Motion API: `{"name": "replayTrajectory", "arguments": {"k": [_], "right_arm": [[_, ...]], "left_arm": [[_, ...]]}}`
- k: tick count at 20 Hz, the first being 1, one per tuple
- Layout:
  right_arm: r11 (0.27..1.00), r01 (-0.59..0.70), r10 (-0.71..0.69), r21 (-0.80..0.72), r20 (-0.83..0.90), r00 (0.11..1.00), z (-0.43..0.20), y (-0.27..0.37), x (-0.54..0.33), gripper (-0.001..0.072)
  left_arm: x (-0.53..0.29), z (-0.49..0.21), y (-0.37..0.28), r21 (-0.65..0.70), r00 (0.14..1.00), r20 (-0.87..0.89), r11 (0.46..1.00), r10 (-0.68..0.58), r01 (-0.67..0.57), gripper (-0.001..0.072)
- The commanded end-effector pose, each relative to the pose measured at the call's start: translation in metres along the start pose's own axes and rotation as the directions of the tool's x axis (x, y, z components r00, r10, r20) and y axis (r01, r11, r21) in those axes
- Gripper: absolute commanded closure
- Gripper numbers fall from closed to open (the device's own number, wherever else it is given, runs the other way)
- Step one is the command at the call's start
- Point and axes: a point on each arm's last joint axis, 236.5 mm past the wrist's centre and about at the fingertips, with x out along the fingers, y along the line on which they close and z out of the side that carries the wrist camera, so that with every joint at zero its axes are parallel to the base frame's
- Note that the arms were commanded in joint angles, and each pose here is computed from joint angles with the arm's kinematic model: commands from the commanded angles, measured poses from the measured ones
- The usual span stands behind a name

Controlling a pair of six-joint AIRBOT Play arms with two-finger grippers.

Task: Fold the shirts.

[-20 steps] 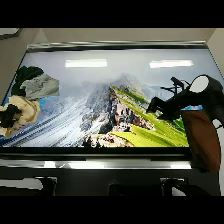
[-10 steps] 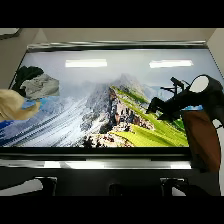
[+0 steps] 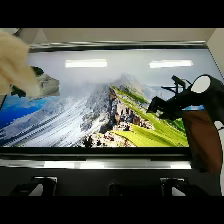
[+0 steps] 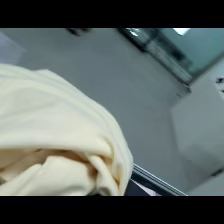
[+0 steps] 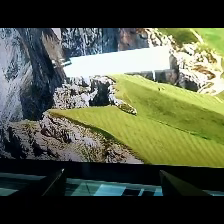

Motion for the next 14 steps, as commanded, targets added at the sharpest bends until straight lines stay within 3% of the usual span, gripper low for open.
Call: {"name": "replayTrajectory", "arguments": {"k": [1, 4, 8, 14], "right_arm": [[0.999, 0.030, -0.025, -0.040, 0.119, 0.993, 0.013, -0.002, -0.020, 0.0039], [0.988, 0.136, -0.112, -0.072, 0.264, 0.958, 0.023, -0.016, -0.061, 0.0039], [0.952, 0.295, -0.235, -0.074, 0.437, 0.868, 0.025, -0.039, -0.123, 0.0040], [0.945, 0.318, -0.259, -0.078, 0.417, 0.871, 0.019, -0.045, -0.123, 0.0040]], "left_arm": [[-0.023, -0.052, -0.118, -0.004, 0.942, -0.101, 0.947, -0.320, 0.321, 0.0679], [-0.007, -0.120, -0.156, -0.023, 0.885, -0.260, 0.918, -0.387, 0.395, 0.0679], [0.029, -0.247, -0.108, 0.093, 0.808, -0.562, 0.958, -0.176, 0.273, 0.0678], [0.016, -0.421, -0.020, 0.200, 0.555, -0.828, 0.967, 0.080, 0.158, 0.0677]]}}
